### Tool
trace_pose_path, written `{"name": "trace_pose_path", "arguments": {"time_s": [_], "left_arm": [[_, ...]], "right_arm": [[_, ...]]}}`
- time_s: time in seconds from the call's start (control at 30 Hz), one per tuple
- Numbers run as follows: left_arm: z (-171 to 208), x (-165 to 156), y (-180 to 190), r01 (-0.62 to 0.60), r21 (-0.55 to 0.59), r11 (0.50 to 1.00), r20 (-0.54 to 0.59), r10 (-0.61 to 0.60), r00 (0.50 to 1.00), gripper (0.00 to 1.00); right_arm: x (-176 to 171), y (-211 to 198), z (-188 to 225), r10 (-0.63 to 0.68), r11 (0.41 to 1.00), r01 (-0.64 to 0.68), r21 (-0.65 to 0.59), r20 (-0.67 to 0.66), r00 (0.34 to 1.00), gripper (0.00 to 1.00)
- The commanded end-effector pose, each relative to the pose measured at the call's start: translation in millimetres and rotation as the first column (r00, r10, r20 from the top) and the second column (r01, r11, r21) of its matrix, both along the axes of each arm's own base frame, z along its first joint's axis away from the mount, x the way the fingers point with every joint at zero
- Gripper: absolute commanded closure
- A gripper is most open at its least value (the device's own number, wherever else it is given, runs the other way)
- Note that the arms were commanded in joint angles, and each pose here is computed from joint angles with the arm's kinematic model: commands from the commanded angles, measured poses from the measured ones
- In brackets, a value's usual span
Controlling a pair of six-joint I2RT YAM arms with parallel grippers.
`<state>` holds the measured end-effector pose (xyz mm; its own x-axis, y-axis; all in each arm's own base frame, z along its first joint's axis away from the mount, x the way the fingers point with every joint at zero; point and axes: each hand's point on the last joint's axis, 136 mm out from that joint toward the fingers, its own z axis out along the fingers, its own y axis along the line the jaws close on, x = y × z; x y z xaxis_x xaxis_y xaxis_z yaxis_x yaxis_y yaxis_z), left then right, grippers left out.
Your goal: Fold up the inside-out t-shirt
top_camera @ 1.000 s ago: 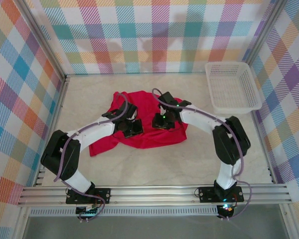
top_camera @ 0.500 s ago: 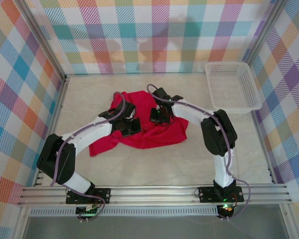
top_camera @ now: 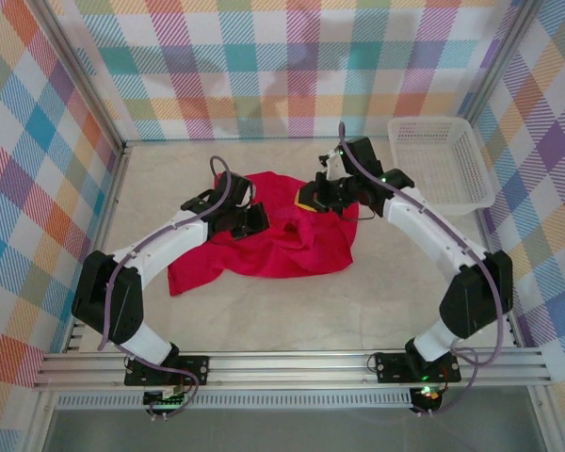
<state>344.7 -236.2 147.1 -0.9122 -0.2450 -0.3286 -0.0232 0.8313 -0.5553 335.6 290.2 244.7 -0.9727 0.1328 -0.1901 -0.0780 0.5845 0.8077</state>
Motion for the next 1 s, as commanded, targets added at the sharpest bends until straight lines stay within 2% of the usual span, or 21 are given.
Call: {"name": "trace_pose_path", "arguments": {"time_s": [0.0, 0.03, 0.07, 0.13, 0.2, 0.37, 0.5, 0.63, 0.77, 0.97], "left_arm": [[-9.7, -0.7, -3.3, -0.003, -0.031, 1.0, -0.029, 0.003, 1.0, 1.0], [-11.9, -0.8, -5.3, -0.004, -0.043, 0.999, -0.036, 0.002, 0.999, 1.0], [-13.8, -0.9, -7.3, -0.005, -0.056, 0.998, -0.043, 0.002, 0.999, 1.0], [-17.3, -0.6, -11.2, -0.01, -0.078, 0.997, -0.055, 0.006, 0.998, 1.0], [-20.3, 0.5, -12.7, -0.014, -0.082, 0.997, -0.065, 0.009, 0.998, 1.0], [-25.0, 2.2, -14.0, -0.014, -0.078, 0.997, -0.079, 0.008, 0.997, 1.0], [-25.3, 1.9, -13.3, -0.012, -0.073, 0.997, -0.081, 0.006, 0.997, 1.0], [-25.3, 2.5, -11.2, -0.011, -0.059, 0.998, -0.085, 0.006, 0.996, 1.0], [-21.9, 2.4, -7.4, -0.019, -0.056, 0.998, -0.079, 0.015, 0.997, 1.0], [-19.7, 0.1, -4.1, -0.022, -0.054, 0.998, -0.074, 0.018, 0.997, 1.0]], "right_arm": [[35.5, 10.9, -25.1, 0.009, 0.996, 0.0, 0.087, -0.096, 0.995, 0.95], [51.7, 6.5, -40.7, -0.026, 0.998, 0.033, 0.055, -0.116, 0.993, 0.8], [68.9, -2.2, -61.7, -0.083, 0.997, 0.082, -0.013, -0.136, 0.987, 0.75], [90.8, -20.5, -92.6, -0.174, 0.973, 0.15, -0.173, -0.135, 0.976, 0.72], [94.7, -27.9, -103.7, -0.192, 0.952, 0.157, -0.262, -0.116, 0.974, 0.7], [51.9, -32.7, -101.9, -0.158, 0.908, 0.144, -0.393, -0.003, 0.987, 0.69], [21.5, -20.1, -114.5, -0.099, 0.909, 0.11, -0.402, 0.047, 0.994, 0.71], [13.4, 3.2, -138.1, -0.056, 0.914, 0.052, -0.402, 0.001, 0.998, 0.74], [22.4, 21.6, -156.9, -0.047, 0.91, 0.027, -0.414, -0.036, 0.998, 0.66], [55.0, 40.6, -168.8, -0.094, 0.912, 0.072, -0.405, -0.035, 0.995, 0.58]]}}
